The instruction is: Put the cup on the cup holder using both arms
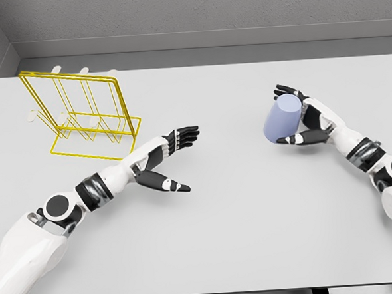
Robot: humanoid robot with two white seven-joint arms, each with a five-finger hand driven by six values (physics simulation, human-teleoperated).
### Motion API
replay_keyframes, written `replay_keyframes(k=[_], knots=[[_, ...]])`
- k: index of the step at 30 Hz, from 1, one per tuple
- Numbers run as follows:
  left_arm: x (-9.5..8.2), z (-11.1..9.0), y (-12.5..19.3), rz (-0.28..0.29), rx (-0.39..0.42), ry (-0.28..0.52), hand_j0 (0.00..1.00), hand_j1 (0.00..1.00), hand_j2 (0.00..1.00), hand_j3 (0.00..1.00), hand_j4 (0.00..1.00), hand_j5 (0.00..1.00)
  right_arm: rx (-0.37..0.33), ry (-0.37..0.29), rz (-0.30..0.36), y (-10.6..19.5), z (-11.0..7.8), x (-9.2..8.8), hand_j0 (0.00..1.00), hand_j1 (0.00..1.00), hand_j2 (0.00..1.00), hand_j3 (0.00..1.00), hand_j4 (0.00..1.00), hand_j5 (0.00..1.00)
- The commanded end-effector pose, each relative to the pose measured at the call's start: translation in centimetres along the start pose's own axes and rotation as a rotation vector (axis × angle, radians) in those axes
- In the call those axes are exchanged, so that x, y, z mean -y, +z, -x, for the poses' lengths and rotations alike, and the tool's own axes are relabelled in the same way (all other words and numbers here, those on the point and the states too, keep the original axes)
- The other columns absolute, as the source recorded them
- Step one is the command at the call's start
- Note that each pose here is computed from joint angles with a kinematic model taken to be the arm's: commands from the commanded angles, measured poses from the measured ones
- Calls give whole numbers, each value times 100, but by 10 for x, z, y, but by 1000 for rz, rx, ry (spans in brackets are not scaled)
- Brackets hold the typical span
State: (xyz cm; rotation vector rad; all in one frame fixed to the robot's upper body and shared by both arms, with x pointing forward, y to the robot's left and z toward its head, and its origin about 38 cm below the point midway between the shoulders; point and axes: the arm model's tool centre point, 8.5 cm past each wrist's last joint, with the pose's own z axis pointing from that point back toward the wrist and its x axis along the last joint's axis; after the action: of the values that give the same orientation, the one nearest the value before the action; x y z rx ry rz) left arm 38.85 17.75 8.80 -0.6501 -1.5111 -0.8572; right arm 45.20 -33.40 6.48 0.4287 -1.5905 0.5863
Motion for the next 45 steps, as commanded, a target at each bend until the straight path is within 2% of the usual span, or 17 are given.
replay_keyframes(k=[1,7,11,15,20,27,34,37,41,45], knots=[[0,0,0,1,4,2,100,100,100,100,100,100,4,-7,1,-1,0,-1,100,100,100,100,100,100],[-9,16,-4,-34,-36,27,100,100,100,100,100,100,-13,-18,19,-3,6,0,88,88,88,88,88,88],[-7,15,-7,-32,-27,30,100,100,100,100,100,100,-15,-20,18,-4,8,-1,83,83,83,83,83,83],[-7,14,-7,-30,-24,29,100,100,100,100,100,100,-21,-24,21,-4,10,-1,72,72,72,72,72,72],[-5,12,-9,-28,-9,26,100,100,100,100,100,100,-17,1,7,-6,6,-1,72,72,72,72,72,72],[-4,12,-8,-26,-5,26,100,100,100,100,100,100,22,33,0,-16,-12,7,72,72,72,72,72,72],[-4,12,-8,-25,-5,26,100,100,100,100,100,100,98,51,-83,-32,-35,-13,72,72,72,72,72,72],[-5,12,-7,-26,-6,24,100,100,100,100,100,100,108,62,-114,-34,-40,-18,72,72,72,72,72,72],[-5,13,-6,-27,-8,25,100,100,100,100,100,100,138,60,-167,-43,-47,-36,72,72,72,72,72,72],[-5,12,-7,-25,-7,24,100,100,100,100,100,100,124,52,-216,-46,-40,-52,72,72,72,72,72,72]])
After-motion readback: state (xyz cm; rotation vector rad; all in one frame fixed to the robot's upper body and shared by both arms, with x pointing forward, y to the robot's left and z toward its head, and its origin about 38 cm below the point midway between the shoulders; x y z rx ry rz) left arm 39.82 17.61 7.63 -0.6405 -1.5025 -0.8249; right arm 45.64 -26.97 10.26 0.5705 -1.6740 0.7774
